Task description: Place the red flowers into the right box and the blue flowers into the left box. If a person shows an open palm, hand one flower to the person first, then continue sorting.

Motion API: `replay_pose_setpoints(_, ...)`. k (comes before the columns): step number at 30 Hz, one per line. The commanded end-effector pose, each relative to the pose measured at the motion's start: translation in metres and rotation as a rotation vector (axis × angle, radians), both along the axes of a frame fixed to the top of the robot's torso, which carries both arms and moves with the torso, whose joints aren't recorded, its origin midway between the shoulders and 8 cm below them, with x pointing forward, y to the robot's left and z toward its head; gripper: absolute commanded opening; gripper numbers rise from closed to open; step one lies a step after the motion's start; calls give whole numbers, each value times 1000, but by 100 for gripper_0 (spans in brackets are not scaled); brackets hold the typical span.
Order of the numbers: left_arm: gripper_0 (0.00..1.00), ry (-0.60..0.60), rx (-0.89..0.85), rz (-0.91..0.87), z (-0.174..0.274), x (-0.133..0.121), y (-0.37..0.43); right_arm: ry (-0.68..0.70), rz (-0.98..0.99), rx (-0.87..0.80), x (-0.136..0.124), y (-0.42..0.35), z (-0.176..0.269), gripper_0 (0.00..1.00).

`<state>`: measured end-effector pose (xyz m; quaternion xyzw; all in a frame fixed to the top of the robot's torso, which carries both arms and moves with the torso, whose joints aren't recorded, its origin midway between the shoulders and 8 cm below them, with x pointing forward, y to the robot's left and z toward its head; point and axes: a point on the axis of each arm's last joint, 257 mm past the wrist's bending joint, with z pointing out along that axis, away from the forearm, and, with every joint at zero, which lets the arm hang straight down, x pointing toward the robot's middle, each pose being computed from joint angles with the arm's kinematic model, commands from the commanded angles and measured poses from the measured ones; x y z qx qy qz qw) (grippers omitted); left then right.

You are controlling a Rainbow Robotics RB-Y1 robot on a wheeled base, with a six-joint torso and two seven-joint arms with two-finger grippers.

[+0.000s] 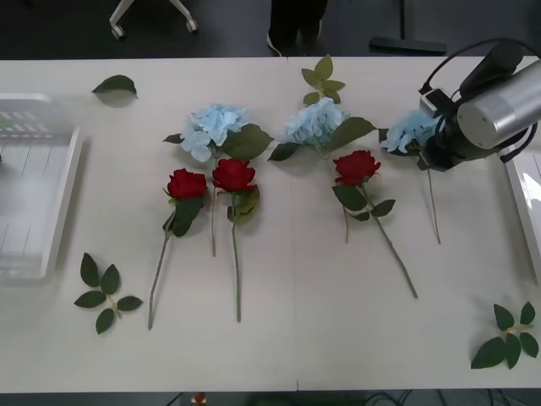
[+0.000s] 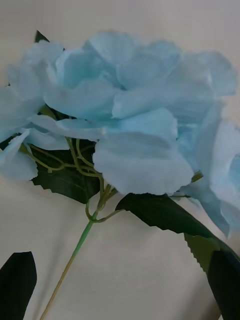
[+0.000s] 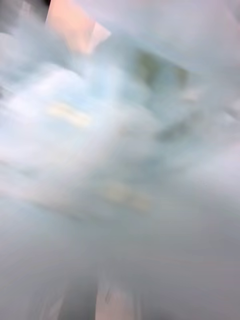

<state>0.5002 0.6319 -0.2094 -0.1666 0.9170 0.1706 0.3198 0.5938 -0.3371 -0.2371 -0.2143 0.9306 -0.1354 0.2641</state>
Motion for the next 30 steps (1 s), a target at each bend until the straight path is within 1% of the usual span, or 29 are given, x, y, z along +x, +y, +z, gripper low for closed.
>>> replay_pose_setpoints(1,69,-44,15,-24,24,10,2,-66,-57,46,21,-3,24,100)
replay_pose_setpoints(3,76,-34,6,-24,22,8,1,-65,-66,51,22,-4,18,100)
replay_pose_setpoints(4,81,-27,1,-26,21,7,-1,-65,-75,57,23,-4,15,100)
replay_pose_setpoints(8,92,8,-27,-40,32,-1,-14,-63,-86,55,24,-4,9,100)
replay_pose_setpoints(11,94,24,-79,-75,52,-8,-40,-59,-93,60,24,-4,6,100)
replay_pose_setpoints(15,96,32,-128,-186,78,-10,-92,-51,-99,55,23,-5,-1,100)
replay_pose_setpoints(17,99,25,-146,-251,84,-6,-119,-50,-104,49,23,-7,-4,100)
replay_pose_setpoints(20,100,-33,-173,-366,93,3,-168,-45,-114,50,22,-9,-13,100)
replay_pose_setpoints(22,100,-77,-200,-456,91,11,-208,-42,-122,55,23,-9,-19,100)
replay_pose_setpoints(25,100,-100,-222,-550,77,14,-254,-38,-121,54,22,-6,-23,100)
replay_pose_setpoints(30,100,-91,-226,-683,37,7,-325,-28,-134,61,21,-3,-30,100)
